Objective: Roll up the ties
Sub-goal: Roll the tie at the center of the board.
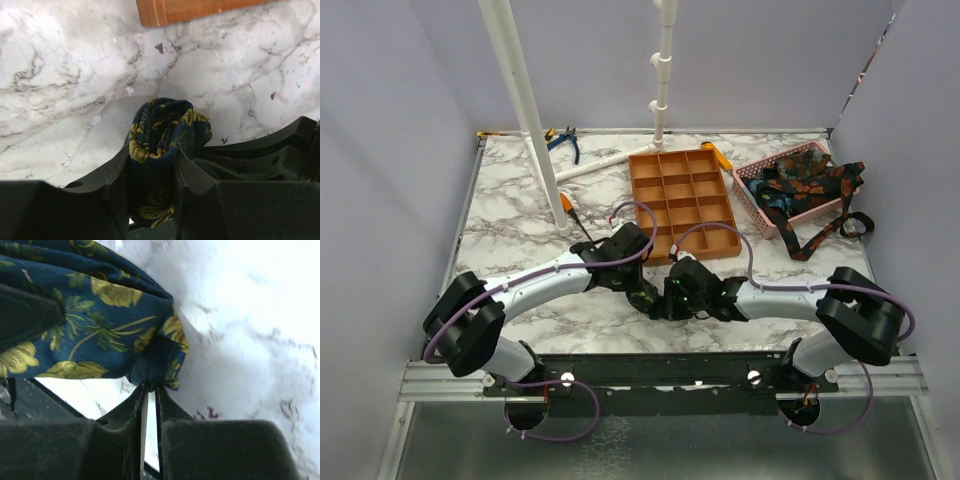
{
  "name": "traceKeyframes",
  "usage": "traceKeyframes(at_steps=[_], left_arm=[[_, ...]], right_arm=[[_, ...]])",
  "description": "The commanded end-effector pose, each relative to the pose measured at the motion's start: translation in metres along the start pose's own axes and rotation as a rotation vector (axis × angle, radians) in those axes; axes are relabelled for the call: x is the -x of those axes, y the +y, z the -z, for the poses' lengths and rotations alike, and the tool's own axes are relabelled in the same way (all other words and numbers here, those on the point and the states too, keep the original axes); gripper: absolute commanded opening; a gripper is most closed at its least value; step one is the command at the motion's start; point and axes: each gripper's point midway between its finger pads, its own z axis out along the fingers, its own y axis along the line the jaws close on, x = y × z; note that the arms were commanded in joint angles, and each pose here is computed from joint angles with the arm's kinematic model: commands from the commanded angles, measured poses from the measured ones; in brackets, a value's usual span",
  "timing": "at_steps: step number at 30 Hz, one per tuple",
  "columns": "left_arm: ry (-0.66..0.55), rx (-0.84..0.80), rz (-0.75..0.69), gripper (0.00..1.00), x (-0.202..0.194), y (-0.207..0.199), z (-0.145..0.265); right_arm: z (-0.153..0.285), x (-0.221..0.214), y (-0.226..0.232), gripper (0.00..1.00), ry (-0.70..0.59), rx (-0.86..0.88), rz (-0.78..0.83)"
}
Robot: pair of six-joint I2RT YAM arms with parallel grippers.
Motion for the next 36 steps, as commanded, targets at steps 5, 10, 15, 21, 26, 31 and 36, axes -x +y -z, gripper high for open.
traceKeyframes(at_steps=[5,10,15,21,26,31,36], left_arm=[[-0.008,-0.028,-0.093,0.0,-0.011,0.003,0.001],[-0.009,0.024,-0.214,0.0,-0.009,0.008,0.002],[-0.008,0.039,-0.283,0.0,-0.006,0.006,0.004],[-0.003,0.021,-0.281,0.0,-0.008,0.005,0.004],[-0.011,0.011,-0.263,0.0,-0.008,0.004,0.005],[-0.01,-0.018,-0.234,0.0,-0.013,0.001,0.004],[-0.008,-0.041,-0.22,0.0,-0.017,0.0,0.004]], right_arm=[[0.031,-0.087,-0.083,0.11,0.21,-0.308,-0.114],[0.026,-0.073,-0.079,0.11,0.177,-0.321,-0.106],[0.03,-0.034,-0.056,0.13,0.058,-0.278,-0.073],[0.052,0.004,-0.011,0.33,-0.052,-0.103,0.009],[0.036,0.0,-0.007,0.34,-0.008,-0.105,0.036],[0.013,-0.006,-0.019,0.33,0.02,-0.167,0.037],[0.003,-0.014,-0.049,0.3,0.03,-0.325,0.0]])
